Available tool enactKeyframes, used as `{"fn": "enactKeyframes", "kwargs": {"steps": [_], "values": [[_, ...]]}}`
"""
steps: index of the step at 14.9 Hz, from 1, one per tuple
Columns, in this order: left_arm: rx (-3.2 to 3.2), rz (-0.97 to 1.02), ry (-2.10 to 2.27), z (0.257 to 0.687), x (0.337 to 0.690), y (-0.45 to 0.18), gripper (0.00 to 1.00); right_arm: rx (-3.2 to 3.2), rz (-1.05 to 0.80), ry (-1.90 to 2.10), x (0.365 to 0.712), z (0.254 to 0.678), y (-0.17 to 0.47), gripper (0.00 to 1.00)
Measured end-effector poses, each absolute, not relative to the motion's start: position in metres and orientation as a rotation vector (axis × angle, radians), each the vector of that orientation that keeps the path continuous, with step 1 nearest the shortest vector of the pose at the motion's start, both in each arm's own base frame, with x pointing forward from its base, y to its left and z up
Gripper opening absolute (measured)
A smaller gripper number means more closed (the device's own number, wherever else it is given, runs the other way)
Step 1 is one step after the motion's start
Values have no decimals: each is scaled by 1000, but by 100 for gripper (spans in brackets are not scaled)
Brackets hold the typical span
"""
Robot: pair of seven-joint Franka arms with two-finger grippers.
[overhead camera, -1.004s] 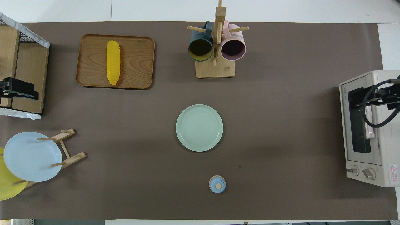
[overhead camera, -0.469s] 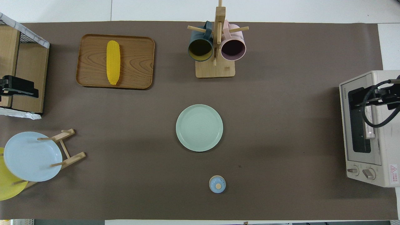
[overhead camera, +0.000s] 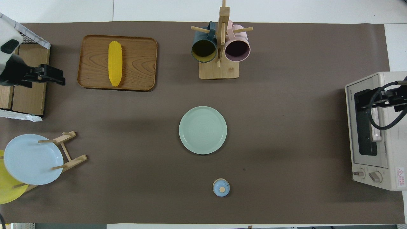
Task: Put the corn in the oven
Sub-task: 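Reach the left gripper to the yellow corn and grasp it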
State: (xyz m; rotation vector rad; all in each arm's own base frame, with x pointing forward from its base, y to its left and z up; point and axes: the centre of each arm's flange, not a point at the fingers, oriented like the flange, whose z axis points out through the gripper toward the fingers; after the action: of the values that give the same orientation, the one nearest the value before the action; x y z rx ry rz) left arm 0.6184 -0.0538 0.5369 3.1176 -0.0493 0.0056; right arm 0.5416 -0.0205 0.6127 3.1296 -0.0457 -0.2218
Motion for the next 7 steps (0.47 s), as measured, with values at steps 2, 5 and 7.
{"fn": "enactKeyframes", "kwargs": {"steps": [2,5,7], "values": [[3098,-16,-83,493,657,-68,100,3130,-222,-46,542,613,-21,100],[3070,-10,-132,427,701,-88,100,3130,-222,-46,542,613,-21,100],[3058,3,-158,386,724,-100,100,3130,-222,-46,542,613,-21,100]]}}
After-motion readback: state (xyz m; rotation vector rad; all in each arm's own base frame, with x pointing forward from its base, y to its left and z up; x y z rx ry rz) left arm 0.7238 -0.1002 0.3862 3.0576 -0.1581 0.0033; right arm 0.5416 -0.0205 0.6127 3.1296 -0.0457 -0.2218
